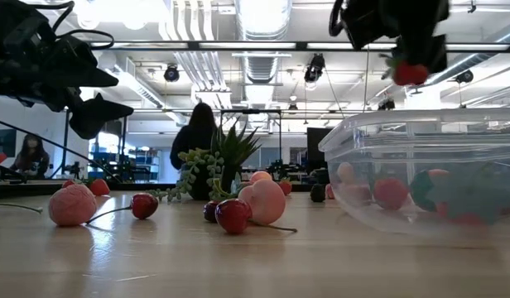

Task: Pick and placing Produce into tupperware
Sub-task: Put the strawberry into the bin, then put the apricot into the bin

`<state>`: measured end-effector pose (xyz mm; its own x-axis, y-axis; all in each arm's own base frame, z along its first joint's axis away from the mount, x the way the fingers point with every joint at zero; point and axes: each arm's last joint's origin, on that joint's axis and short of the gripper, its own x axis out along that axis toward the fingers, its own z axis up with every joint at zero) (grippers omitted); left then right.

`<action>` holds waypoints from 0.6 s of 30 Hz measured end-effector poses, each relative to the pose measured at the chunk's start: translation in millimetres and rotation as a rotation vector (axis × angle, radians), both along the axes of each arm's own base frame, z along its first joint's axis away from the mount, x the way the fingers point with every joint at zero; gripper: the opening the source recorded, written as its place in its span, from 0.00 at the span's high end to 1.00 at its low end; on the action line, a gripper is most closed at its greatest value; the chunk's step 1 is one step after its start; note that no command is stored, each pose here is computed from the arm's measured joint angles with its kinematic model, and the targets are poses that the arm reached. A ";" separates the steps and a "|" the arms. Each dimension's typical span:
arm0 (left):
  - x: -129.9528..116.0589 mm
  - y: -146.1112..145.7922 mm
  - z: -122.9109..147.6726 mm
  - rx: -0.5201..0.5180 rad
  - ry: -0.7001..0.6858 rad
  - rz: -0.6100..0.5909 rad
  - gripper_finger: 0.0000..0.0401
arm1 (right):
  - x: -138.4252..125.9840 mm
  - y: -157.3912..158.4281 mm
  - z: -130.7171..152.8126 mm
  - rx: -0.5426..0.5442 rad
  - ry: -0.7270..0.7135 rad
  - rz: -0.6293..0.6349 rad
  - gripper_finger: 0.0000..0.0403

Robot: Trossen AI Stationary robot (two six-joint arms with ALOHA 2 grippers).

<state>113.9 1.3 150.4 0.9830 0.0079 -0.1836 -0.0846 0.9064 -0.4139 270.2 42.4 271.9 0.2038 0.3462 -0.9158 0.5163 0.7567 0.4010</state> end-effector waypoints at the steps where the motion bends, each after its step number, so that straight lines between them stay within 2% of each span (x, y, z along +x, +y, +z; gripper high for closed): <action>1: 0.0 0.0 0.0 0.000 -0.001 0.000 0.31 | 2.3 7.1 -5.3 0.000 0.019 0.016 0.68; 5: 0.0 0.0 0.0 0.000 0.000 0.000 0.31 | 16.4 27.9 -28.2 -0.008 0.062 0.061 0.67; 10: 0.0 0.0 0.0 0.000 0.000 0.000 0.31 | 29.1 34.6 -57.3 -0.048 0.149 0.072 0.63; 14: 0.0 0.0 0.0 0.000 0.000 0.000 0.31 | 33.2 35.2 -68.6 -0.069 0.175 0.096 0.55; 18: 0.1 0.0 0.0 0.000 0.000 0.000 0.31 | 33.1 35.2 -65.5 -0.069 0.168 0.103 0.45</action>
<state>113.9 1.2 150.3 0.9829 0.0078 -0.1839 -0.0847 0.9064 -0.4139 303.3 77.7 206.4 0.0128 0.2926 -0.9561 0.4903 0.8315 0.2610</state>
